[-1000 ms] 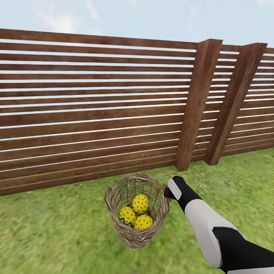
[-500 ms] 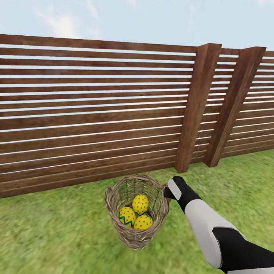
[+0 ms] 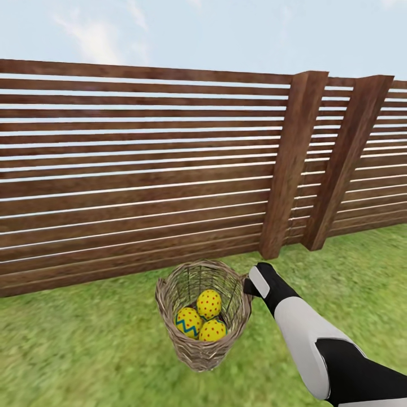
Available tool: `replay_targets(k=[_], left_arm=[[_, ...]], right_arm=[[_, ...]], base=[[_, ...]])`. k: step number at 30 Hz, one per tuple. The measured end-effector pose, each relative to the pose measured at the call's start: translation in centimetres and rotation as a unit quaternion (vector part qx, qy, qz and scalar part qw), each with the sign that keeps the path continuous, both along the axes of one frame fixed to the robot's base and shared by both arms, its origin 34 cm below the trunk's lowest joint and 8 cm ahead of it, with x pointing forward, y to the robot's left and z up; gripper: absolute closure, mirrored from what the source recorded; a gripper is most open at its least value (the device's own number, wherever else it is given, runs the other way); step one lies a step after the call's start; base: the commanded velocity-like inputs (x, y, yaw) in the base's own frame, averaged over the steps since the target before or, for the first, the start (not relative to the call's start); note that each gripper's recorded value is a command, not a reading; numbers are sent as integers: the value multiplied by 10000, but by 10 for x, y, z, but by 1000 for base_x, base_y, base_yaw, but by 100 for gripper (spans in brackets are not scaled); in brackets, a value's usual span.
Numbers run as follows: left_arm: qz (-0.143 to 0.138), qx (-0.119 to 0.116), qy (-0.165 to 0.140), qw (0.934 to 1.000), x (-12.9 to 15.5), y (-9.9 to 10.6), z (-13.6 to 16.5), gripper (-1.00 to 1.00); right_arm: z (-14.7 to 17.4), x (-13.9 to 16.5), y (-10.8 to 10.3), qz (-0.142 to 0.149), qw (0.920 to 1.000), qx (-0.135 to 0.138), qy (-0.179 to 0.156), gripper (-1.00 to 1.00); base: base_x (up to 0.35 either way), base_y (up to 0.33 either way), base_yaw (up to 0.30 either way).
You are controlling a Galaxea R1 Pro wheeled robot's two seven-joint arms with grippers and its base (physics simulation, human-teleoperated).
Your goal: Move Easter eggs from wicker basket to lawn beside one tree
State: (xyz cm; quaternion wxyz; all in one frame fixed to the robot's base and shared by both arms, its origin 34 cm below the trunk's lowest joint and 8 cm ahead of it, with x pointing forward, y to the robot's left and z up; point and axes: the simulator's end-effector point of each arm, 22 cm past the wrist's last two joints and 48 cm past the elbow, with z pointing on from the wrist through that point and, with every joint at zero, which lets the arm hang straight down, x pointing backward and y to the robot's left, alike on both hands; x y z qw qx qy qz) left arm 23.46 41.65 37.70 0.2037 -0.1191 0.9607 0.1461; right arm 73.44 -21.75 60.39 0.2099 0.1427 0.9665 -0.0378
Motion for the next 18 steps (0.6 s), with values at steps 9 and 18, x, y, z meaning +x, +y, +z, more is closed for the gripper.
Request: replay_targets(k=[9, 18], left_arm=[[11, 197, 3, 9998, -12, 24, 19, -100], [269, 523, 348, 9977, -62, 74, 29, -100]], right_arm=[[18, 2, 0, -5, 10000, 5, 5, 100], [35, 5, 0, -4, 10000, -2, 5, 100]], base=[[0, 0, 0], [0, 0, 0]])
